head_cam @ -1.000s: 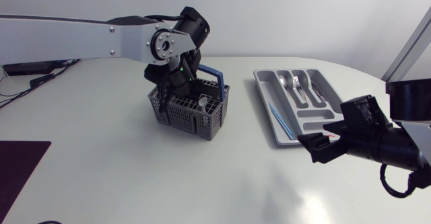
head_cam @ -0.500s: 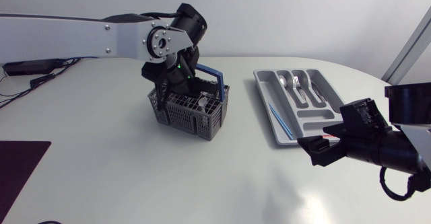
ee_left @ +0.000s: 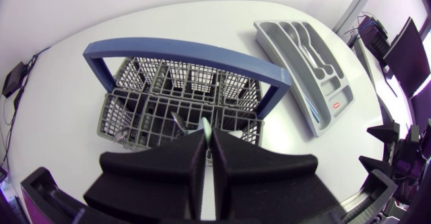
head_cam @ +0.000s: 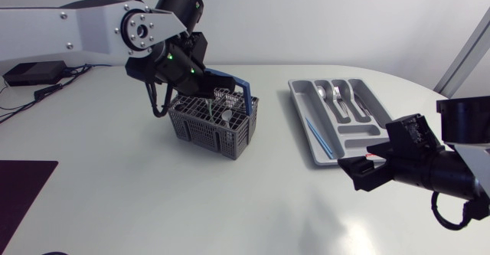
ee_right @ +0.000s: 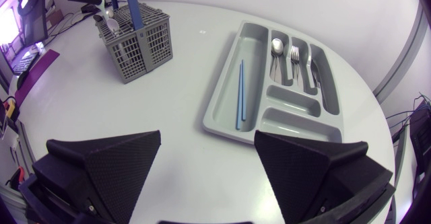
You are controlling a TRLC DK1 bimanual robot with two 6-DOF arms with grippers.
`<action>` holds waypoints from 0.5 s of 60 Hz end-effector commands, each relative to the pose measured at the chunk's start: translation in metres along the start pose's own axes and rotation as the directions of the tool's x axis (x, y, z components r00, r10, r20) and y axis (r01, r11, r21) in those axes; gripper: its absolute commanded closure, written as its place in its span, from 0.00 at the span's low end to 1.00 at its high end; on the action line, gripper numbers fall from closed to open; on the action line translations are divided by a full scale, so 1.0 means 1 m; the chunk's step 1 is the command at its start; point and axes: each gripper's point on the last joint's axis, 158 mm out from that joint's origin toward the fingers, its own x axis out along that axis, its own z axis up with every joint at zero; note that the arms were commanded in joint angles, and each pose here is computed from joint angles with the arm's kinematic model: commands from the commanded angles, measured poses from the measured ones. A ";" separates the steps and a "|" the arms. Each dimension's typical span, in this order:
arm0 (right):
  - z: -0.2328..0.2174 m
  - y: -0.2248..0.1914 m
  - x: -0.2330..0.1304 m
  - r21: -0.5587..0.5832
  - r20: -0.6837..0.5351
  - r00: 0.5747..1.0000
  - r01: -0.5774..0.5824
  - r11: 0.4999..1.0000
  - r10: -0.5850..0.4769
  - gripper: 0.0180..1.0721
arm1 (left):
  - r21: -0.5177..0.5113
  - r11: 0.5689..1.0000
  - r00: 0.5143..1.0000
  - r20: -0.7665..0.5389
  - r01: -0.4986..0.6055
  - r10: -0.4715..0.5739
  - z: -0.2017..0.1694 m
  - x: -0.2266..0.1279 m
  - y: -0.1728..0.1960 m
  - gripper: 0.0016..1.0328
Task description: Unload the cutlery basket into the drawer organizer.
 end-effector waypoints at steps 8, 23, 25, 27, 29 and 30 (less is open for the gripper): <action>-0.005 0.002 0.000 -0.010 0.000 1.000 -0.003 1.000 0.003 0.05 | -0.024 1.000 1.000 0.004 0.012 -0.012 -0.009 -0.013 0.003 0.97; 0.000 0.005 -0.004 -0.033 0.021 1.000 -0.007 0.999 0.008 0.05 | -0.011 0.998 0.997 0.050 0.062 -0.062 -0.008 -0.038 -0.005 0.97; 0.002 0.006 -0.005 -0.041 0.030 0.999 -0.010 0.999 0.011 0.05 | -0.011 0.997 0.996 0.062 0.073 -0.072 -0.006 -0.042 -0.006 0.97; 0.004 0.007 -0.006 -0.046 0.036 0.999 -0.011 0.999 0.013 0.05 | -0.007 0.997 0.994 0.080 0.079 -0.078 -0.004 -0.048 -0.008 0.97; 0.006 0.009 -0.008 -0.052 0.045 0.999 -0.013 0.999 0.015 0.05 | -0.007 0.997 0.992 0.092 0.082 -0.081 -0.002 -0.052 -0.008 0.97; 0.006 0.010 -0.008 -0.055 0.048 0.999 -0.014 0.998 0.017 0.05 | -0.007 0.997 0.992 0.097 0.083 -0.082 -0.001 -0.054 -0.008 0.97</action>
